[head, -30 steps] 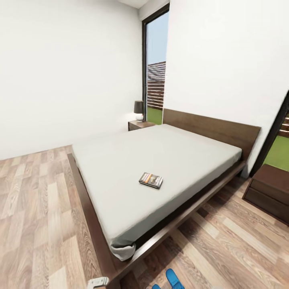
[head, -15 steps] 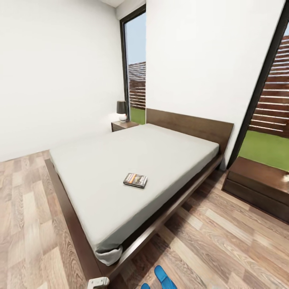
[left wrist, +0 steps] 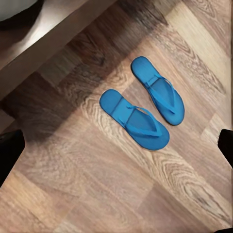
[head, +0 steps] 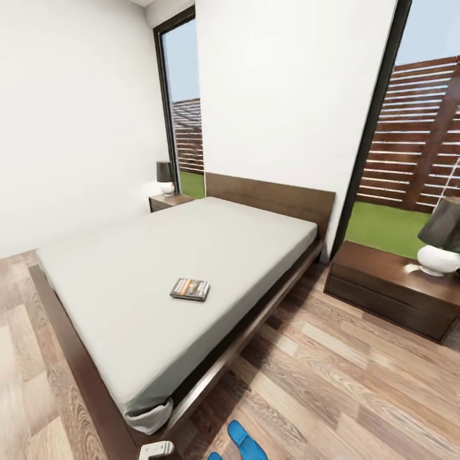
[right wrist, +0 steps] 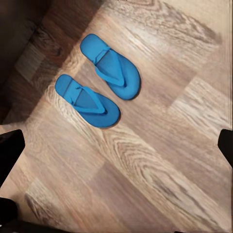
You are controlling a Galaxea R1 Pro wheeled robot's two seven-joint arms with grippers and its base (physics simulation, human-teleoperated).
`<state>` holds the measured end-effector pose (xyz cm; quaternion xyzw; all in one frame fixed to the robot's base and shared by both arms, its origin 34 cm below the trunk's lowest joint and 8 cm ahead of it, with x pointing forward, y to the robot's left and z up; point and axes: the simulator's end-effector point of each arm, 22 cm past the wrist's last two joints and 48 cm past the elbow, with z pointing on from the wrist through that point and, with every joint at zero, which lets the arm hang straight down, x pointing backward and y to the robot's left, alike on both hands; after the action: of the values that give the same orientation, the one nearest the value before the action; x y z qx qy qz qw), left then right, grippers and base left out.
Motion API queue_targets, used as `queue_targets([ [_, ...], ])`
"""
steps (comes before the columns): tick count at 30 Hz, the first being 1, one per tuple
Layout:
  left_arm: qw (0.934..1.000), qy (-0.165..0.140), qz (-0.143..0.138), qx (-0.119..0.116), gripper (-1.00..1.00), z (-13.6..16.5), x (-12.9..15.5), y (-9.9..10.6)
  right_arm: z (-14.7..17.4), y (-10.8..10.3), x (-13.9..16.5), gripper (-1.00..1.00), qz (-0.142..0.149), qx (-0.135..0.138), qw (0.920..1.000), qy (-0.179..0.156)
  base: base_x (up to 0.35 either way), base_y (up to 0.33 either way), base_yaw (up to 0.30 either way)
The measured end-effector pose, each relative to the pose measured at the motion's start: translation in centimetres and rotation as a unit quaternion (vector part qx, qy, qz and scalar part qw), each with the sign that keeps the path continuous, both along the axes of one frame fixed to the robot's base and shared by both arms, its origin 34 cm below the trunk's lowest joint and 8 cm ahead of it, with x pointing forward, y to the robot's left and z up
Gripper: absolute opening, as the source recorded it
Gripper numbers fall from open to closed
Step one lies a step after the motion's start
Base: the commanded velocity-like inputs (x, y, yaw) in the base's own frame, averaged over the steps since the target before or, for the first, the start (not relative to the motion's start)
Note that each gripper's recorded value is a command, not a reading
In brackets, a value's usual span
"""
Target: In the bedroom, move the book from the bed onto either nightstand, and place the two sandals side by side next to the bed.
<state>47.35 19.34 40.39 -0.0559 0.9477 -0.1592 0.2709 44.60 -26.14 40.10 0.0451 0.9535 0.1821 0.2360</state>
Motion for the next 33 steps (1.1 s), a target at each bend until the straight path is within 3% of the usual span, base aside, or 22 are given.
queue_targets([
  [33, 1.0, 0.0, 0.0, 0.0, 1.0, 0.01, 0.03, 0.0, 0.01, 0.0, 0.02, 1.0, 0.0, 0.0, 1.0, 0.0, 0.0, 0.0, -0.279],
])
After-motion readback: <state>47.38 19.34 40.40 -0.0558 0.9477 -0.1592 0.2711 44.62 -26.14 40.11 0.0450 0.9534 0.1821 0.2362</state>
